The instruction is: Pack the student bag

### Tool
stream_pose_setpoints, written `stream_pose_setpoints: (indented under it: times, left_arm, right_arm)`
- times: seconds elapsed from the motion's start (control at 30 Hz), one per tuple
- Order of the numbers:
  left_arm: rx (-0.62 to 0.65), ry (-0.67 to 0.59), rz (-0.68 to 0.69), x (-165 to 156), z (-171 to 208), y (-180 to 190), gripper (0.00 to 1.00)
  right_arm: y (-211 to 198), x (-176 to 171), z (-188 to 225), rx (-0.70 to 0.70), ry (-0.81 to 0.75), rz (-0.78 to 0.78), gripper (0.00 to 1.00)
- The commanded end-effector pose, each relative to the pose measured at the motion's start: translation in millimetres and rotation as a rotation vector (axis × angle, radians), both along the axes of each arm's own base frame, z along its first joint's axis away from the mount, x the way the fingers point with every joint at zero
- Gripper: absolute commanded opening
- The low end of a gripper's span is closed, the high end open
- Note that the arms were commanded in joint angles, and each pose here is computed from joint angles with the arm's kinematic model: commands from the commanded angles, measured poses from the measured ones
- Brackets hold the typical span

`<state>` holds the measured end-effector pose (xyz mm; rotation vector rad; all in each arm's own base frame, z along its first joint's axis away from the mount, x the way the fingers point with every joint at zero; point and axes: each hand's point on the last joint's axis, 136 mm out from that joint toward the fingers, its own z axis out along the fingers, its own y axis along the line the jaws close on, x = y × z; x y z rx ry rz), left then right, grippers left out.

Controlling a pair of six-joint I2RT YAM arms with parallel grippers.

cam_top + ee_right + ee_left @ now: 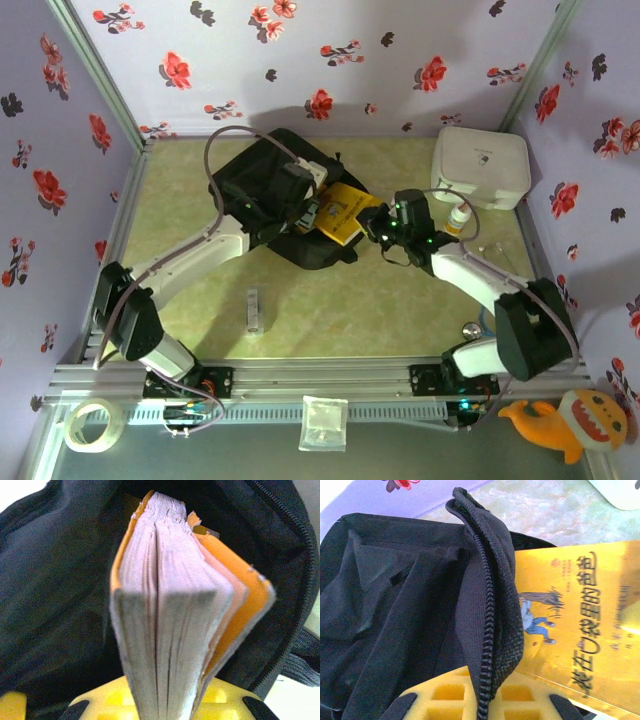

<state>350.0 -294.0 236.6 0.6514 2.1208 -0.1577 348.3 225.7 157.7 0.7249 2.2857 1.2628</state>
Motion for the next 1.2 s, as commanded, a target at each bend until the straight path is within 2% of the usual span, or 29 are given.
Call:
stream_pose_setpoints:
  times: [0.0,0.23,0.43,0.7,1.0,1.17]
  left_arm:
    - [-0.162,-0.13,-0.032,-1,58,-9,0.07]
    - [-0.195,-0.143,-0.047,-8,60,-7,0.07]
    - [-0.3,-0.134,-0.032,-8,73,-12,0.07]
    - [-0.377,-0.104,-0.022,-6,78,-13,0.07]
    - [-0.412,-0.07,-0.017,-5,79,-4,0.09]
    - [-0.421,-0.036,0.002,-2,72,1,0.09]
  right_arm:
    - [15,27,38,0.086,-0.1,-0.029,0.12]
    - [35,47,12,0.045,-0.017,-0.04,0.12]
    - [64,60,-8,0.022,0.018,-0.041,0.13]
    - [79,82,-26,0.062,0.0,-0.149,0.13]
    - [99,90,-38,0.119,0.019,-0.159,0.24]
    - [92,91,-38,0.111,0.006,-0.177,0.33]
